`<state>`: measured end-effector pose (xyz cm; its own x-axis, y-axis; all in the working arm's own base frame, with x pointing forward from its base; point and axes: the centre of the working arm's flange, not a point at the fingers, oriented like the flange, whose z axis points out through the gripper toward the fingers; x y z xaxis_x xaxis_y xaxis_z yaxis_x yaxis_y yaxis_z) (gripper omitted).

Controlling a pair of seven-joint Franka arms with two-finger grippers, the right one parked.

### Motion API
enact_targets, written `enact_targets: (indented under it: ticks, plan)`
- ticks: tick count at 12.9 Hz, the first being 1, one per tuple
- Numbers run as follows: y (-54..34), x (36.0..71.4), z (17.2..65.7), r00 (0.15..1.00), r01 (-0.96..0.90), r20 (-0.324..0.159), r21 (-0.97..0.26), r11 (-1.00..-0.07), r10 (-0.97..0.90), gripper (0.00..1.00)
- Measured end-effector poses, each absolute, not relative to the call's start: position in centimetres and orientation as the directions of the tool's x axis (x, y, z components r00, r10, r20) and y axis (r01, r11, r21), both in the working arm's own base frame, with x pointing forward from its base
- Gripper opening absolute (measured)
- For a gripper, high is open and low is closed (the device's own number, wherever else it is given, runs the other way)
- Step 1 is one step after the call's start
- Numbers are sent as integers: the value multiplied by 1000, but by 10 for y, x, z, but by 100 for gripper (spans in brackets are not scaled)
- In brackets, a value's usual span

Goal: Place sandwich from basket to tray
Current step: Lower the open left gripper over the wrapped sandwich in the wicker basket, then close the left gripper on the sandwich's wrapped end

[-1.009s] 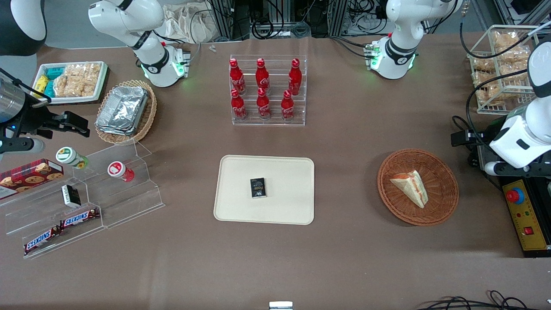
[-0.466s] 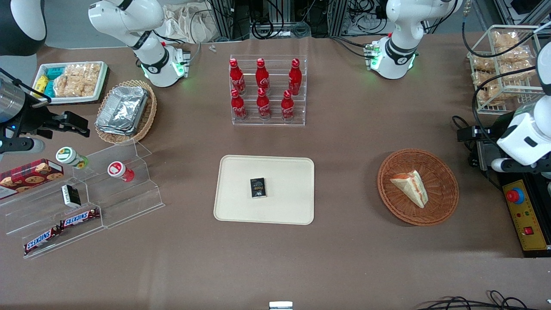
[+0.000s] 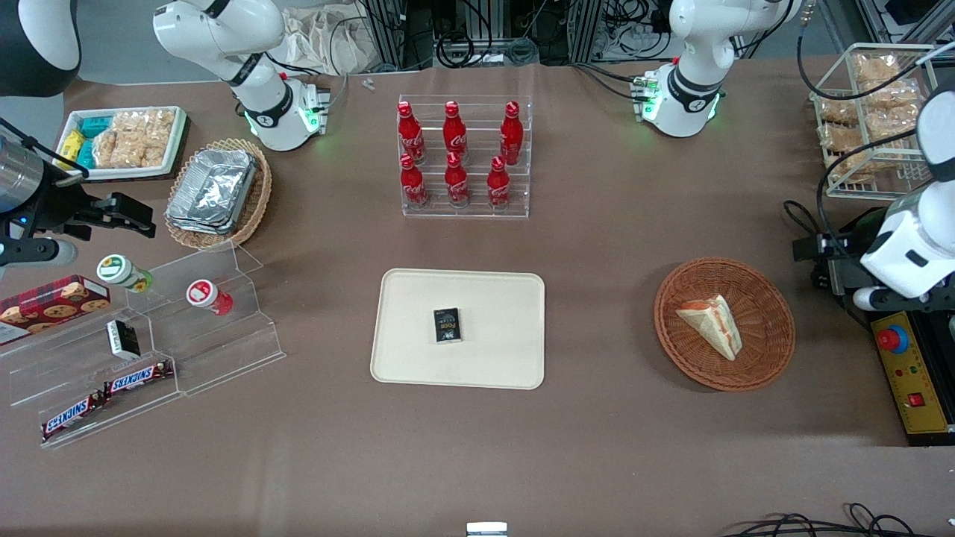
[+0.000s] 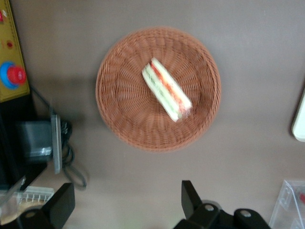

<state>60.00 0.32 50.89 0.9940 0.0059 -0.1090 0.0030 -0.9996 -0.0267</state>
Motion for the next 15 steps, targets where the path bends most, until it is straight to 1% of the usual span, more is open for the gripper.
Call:
enact_targets:
  ticks: [1, 2, 4, 6, 7, 9, 11, 13, 15]
  plan:
    - [4, 593, 486, 998, 4, -65, -30, -1000, 6, 100]
    - [4, 583, 463, 999, 4, -51, -33, -999, 6, 100]
    - [4, 568, 431, 997, 5, -76, -32, -999, 7, 100]
    - [1, 568, 416, 994, 50, -95, 13, -999, 49, 100]
    - [-1, 572, 408, 990, 104, -96, 34, -994, 100, 100]
    - [-5, 585, 392, 966, 252, -75, 44, -967, 249, 100]
    - [-15, 597, 374, 917, 399, -47, 56, -915, 397, 99]
    - [-20, 603, 354, 867, 498, -53, 59, -865, 495, 99]
    - [-20, 608, 335, 830, 558, -59, 62, -828, 555, 99]
